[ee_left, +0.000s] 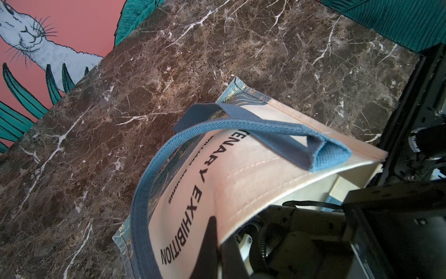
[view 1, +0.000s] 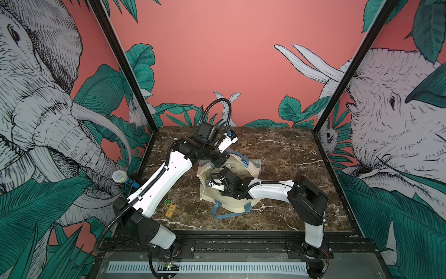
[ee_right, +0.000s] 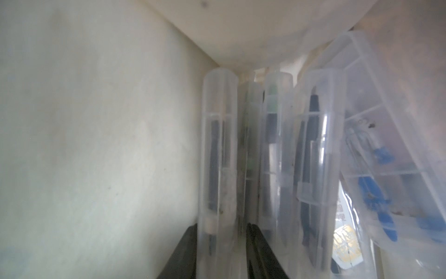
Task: Take out the compass set from the canvas bag
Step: Pick up the compass set from the canvas bag.
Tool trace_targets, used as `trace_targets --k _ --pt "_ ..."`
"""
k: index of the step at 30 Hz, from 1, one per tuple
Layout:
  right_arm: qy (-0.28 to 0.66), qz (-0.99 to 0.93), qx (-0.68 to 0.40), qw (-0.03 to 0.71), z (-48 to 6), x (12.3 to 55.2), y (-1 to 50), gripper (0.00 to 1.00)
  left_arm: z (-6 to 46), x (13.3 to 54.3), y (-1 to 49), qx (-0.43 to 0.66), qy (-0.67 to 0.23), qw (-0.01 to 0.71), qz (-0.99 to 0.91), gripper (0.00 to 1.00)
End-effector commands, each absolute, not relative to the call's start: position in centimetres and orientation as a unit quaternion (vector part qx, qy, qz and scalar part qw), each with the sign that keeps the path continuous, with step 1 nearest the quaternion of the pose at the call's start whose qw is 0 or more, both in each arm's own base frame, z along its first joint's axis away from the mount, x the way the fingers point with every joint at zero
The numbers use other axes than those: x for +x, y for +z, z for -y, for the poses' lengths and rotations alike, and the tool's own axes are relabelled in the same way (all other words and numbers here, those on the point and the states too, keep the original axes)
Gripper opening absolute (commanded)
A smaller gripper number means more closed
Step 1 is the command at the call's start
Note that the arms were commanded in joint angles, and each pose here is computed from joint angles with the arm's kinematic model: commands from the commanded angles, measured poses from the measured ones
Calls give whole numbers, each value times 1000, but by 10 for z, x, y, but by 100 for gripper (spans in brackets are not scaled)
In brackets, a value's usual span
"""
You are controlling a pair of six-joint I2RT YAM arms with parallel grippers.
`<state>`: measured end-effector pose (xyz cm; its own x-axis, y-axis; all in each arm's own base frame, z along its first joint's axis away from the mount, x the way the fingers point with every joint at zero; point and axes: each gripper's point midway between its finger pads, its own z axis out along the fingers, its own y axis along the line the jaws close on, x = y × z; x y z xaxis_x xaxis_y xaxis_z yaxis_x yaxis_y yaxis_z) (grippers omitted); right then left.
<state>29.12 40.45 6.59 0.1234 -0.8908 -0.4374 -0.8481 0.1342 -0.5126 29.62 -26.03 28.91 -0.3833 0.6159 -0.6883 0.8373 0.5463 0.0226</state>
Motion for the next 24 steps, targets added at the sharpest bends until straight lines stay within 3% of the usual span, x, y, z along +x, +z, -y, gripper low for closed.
trace_targets --k 1,9,24 --pt "-15 -665 -656 357 -407 288 66 31 259 291 317 449 -172 378 -791 0" --pt "7 -677 -646 352 -400 278 86 20 257 296 313 442 -161 379 -797 0" --pt "27 -703 -626 337 -364 251 130 14 250 304 313 424 -138 391 -805 0"
